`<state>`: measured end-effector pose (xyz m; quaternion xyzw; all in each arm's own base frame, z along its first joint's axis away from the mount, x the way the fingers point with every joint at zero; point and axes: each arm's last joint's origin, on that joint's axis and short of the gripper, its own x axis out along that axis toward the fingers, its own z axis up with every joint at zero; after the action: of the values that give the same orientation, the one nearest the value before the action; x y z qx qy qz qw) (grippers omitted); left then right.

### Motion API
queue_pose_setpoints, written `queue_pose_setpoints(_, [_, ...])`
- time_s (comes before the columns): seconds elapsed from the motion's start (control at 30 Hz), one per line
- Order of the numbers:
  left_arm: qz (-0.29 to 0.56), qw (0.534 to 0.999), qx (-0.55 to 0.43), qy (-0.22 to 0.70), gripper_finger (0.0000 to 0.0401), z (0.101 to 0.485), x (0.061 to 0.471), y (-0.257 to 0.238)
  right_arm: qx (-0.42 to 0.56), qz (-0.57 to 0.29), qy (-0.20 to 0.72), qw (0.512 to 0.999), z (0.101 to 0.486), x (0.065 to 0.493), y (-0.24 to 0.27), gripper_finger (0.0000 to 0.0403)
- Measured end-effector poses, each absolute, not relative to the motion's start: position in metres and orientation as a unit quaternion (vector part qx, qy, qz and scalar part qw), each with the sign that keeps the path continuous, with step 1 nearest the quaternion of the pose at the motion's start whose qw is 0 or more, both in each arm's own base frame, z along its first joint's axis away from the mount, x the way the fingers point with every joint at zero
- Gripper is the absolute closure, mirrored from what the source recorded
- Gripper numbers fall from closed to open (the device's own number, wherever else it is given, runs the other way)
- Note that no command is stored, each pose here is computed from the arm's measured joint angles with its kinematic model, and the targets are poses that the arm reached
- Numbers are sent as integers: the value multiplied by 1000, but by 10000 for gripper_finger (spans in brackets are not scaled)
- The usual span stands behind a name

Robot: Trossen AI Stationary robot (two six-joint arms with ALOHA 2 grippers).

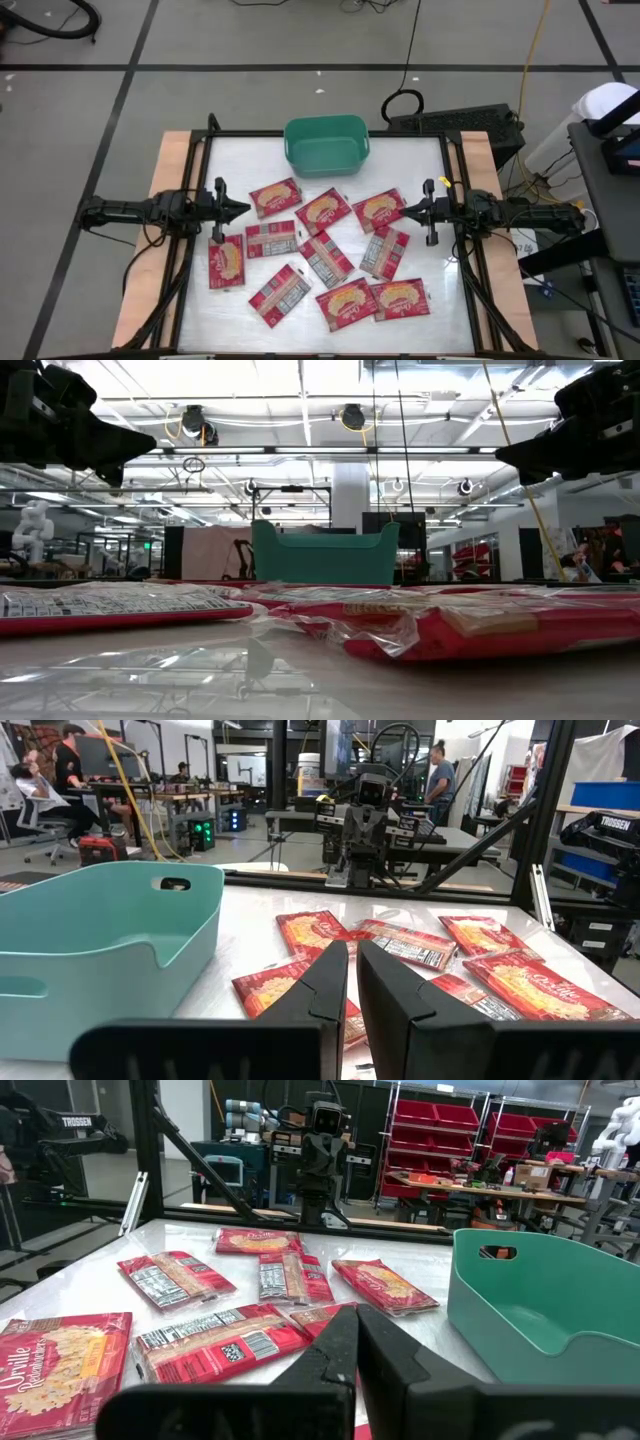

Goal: Sort popcorn bags into baskets

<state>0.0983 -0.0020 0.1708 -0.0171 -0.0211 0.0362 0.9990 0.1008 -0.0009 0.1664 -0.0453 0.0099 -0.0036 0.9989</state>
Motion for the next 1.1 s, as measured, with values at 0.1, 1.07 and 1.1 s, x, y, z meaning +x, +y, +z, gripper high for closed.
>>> queue_pose_setpoints(0.1, [36, 999, -17, -21, 368, 171, 98, -2, -45, -4, 10, 999, 166, 101, -1, 403])
queue_pose_setpoints(1.07, [38, 999, 10, -26, 368, 172, 98, -2, -45, -4, 10, 999, 166, 101, -1, 403])
queue_pose_setpoints(1.1, [38, 999, 9, -31, 368, 173, 98, -2, -45, -4, 10, 999, 166, 101, -1, 403])
